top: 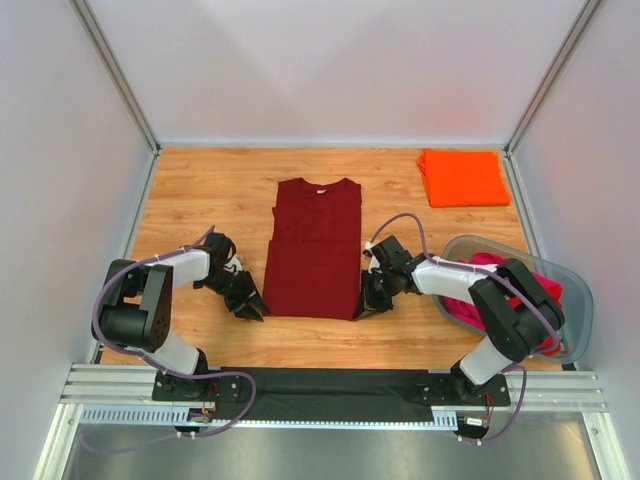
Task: Fold and stack the t-shirts
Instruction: Fold the tshirt
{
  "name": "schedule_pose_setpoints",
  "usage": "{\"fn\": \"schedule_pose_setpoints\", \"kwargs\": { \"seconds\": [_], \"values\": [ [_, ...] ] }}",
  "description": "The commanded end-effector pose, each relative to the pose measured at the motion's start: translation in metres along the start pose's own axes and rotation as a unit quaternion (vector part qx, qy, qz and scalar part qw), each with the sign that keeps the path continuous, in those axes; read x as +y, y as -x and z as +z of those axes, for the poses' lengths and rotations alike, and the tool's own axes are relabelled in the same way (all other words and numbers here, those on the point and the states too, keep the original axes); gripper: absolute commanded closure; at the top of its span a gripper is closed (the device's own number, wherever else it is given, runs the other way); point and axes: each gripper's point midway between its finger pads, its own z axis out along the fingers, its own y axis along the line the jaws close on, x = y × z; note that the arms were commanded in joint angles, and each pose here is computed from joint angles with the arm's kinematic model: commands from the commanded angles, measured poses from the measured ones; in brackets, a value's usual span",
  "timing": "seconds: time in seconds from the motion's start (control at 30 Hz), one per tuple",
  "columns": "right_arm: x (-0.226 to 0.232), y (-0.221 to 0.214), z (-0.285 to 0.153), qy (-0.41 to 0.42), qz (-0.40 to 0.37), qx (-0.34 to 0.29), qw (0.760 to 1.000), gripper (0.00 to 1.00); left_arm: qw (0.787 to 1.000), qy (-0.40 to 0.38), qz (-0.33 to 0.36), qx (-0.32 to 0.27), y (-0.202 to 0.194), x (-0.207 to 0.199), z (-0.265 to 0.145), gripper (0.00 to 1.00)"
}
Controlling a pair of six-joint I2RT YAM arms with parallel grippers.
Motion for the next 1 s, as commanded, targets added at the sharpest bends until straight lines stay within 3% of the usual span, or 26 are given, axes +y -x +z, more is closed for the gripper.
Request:
{"fn": "schedule_pose_setpoints", "kwargs": {
  "seconds": [0.0,0.27,0.73,0.97],
  "values": [
    [-0.022,-0.013,0.002,-0.043,0.003,0.009,0.999,1.0,0.996,0.056,0.018,-0.068,0.024,0.02,0.002,0.6],
    [-0.023,-0.017,0.001,-0.041,0.004,0.008,0.999,1.0,0.992,0.074,0.037,-0.093,0.03,0.02,-0.01,0.6],
    [-0.021,-0.016,0.0,-0.037,0.004,0.006,0.999,1.0,0.997,0.041,0.037,-0.059,0.023,0.013,0.009,0.62],
    [-0.019,-0.014,-0.001,-0.037,0.004,0.006,0.999,1.0,0.995,0.072,0.039,-0.05,0.024,0.017,0.01,0.72]
  ]
}}
